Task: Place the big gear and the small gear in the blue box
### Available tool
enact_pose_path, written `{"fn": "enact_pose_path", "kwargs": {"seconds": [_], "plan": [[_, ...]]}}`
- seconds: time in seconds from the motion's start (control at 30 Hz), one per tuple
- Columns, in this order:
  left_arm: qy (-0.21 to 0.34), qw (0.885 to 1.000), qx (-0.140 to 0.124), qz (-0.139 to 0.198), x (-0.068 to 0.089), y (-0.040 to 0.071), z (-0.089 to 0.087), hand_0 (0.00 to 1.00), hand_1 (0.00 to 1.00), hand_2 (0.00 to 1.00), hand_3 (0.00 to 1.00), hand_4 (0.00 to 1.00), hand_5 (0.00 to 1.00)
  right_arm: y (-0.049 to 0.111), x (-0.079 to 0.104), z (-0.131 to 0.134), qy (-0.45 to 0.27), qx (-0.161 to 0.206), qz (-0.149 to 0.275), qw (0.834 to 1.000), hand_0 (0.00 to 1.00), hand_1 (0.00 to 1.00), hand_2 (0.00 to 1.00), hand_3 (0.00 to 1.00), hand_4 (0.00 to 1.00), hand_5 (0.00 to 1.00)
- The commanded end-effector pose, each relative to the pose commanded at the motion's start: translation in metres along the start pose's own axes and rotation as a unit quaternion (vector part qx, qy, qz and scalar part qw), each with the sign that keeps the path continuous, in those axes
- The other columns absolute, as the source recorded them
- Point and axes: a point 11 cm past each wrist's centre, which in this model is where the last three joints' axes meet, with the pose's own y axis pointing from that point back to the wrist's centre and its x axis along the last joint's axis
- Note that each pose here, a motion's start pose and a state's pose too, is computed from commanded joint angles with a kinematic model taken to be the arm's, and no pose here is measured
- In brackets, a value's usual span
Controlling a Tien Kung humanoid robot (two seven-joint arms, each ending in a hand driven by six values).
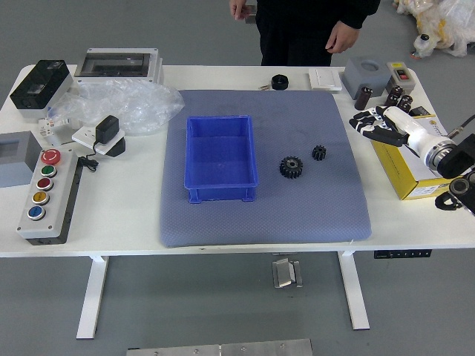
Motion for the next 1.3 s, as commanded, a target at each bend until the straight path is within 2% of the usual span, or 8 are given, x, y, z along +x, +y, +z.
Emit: {"fn": "enact_pose_path", "kwargs": {"seconds": [0.1,0.2,0.37,0.57,0.8,1.1,1.3], "plan": [[0.0,1.0,-0.001,0.0,0.0,0.0,0.001,0.862,0.833,0.818,0.837,0.7,0.299,-0.004,0.0,-0.002,0.036,0.0,-0.002,0.999,0.725,0.664,0.791,0.783,0.692,0.703],[0.0,1.0,0.0,0.0,0.0,0.0,0.001,0.862,0.833,0.818,0.837,0.7,0.299,-0.011,0.002,-0.007,0.104,0.0,-0.001,0.995,0.725,0.664,0.791,0.783,0.692,0.703],[-0.001,1.0,0.0,-0.001,-0.001,0.0,0.0,0.863,0.833,0.818,0.837,0.7,0.301,-0.021,0.005,-0.017,0.2,0.003,0.015,0.98,0.725,0.664,0.791,0.783,0.692,0.703],[-0.002,1.0,-0.001,-0.002,-0.002,0.0,0.002,0.863,0.833,0.818,0.837,0.7,0.302,-0.031,0.011,-0.033,0.305,0.013,0.044,0.951,0.725,0.664,0.791,0.783,0.692,0.703],[-0.002,1.0,-0.001,-0.002,-0.003,0.0,0.002,0.863,0.833,0.818,0.837,0.7,0.301,-0.04,-0.002,-0.05,0.402,0.029,0.045,0.914,0.725,0.664,0.791,0.783,0.692,0.703],[-0.003,1.0,-0.001,-0.003,-0.004,0.0,0.003,0.863,0.833,0.818,0.836,0.7,0.302,-0.045,-0.026,-0.062,0.412,0.048,0.02,0.91,0.725,0.664,0.791,0.783,0.692,0.703],[-0.005,1.0,-0.001,-0.004,-0.004,0.0,0.002,0.863,0.833,0.818,0.837,0.7,0.301,-0.046,-0.037,-0.062,0.396,0.05,0.005,0.917,0.725,0.664,0.791,0.783,0.692,0.703]]}}
